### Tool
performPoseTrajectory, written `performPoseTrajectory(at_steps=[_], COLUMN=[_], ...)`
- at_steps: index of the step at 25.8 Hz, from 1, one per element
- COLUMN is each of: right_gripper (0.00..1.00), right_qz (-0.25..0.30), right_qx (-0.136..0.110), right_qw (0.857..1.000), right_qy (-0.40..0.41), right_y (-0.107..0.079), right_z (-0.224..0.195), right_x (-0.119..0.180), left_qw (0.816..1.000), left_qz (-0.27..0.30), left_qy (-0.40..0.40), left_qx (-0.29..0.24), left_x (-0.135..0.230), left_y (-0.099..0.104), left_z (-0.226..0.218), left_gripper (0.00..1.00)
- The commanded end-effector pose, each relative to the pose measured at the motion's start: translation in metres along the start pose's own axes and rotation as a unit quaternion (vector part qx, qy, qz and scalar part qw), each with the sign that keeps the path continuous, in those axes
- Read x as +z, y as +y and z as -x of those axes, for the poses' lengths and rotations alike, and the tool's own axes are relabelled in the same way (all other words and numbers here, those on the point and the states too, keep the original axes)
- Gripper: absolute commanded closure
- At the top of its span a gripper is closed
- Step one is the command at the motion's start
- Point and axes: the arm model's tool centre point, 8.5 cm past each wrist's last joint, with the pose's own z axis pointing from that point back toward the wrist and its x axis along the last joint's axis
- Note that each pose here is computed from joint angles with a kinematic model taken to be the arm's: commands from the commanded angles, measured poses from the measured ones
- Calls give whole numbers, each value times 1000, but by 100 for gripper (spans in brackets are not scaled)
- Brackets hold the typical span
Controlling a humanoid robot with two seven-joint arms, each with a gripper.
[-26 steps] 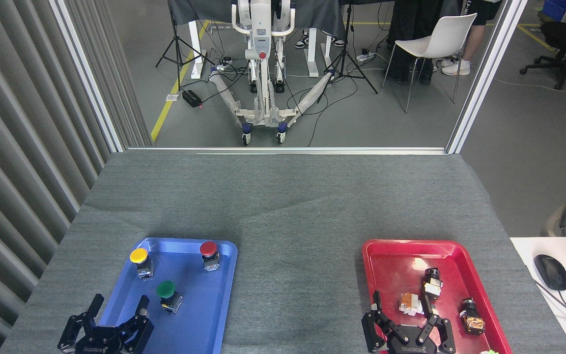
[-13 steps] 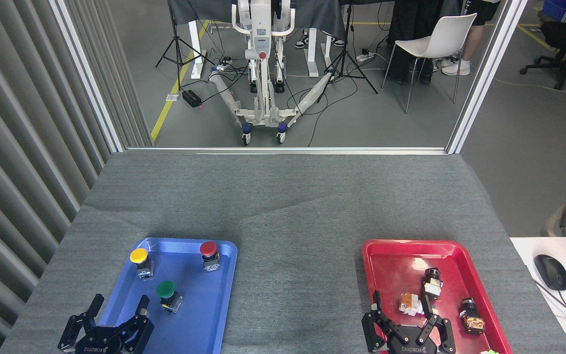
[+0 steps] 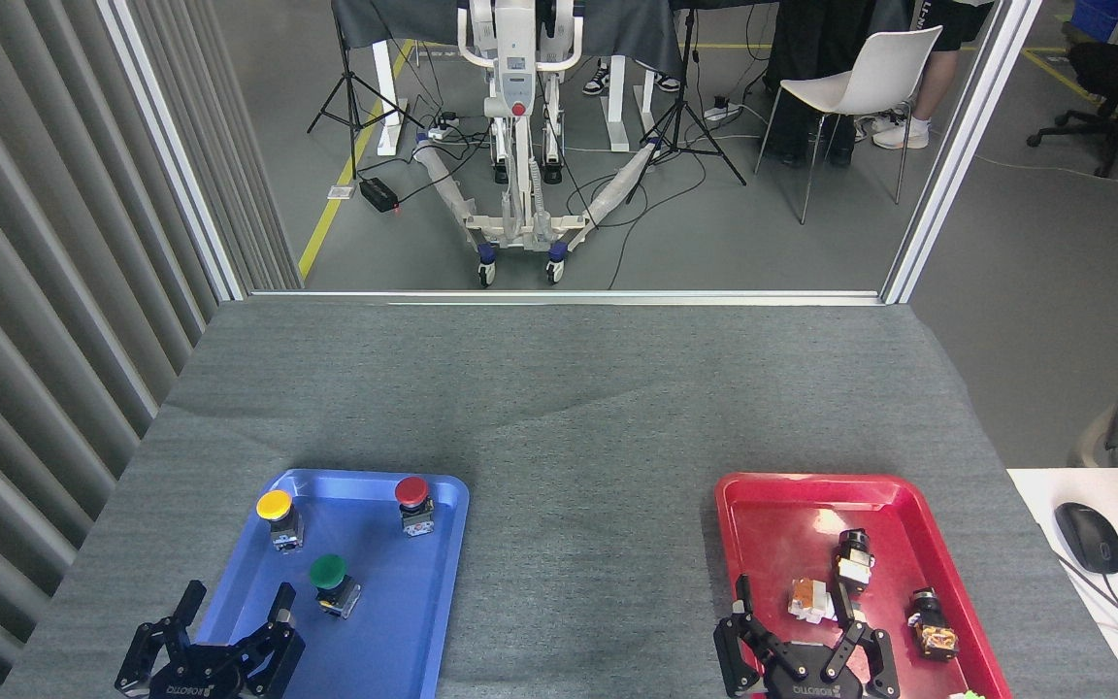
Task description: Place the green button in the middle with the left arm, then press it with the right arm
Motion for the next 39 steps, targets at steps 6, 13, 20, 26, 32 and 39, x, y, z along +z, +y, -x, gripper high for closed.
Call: performPoseTrajectory(at_steps=[6,13,20,26,32,39], right_gripper=[0,0,0,0,0,0], right_qz=[-22,-21,-18,-19,-20,-20], right_qx=[11,22,44,43,44,45], right_qw=[1000,1000,999,999,999,999], right_qy=[-1,-4,-10,-11,-11,-11], right_y=[4,3,3,3,4,5], right_z=[-1,-2,-3,-4,-3,-3], right_x=[0,0,0,0,1,1], left_qw=[1000,1000,1000,995,992,991], left_qz=[1,3,20,54,90,99], left_qy=[-4,-9,-10,-64,-79,-82], left_qx=[-1,-4,-4,-44,-40,-42], left_x=[0,1,2,-9,-28,-40], left_y=[0,-1,-12,-26,-48,-53], left_z=[-1,-1,-1,-13,-15,-14], left_gripper=[0,0,1,2,3,4])
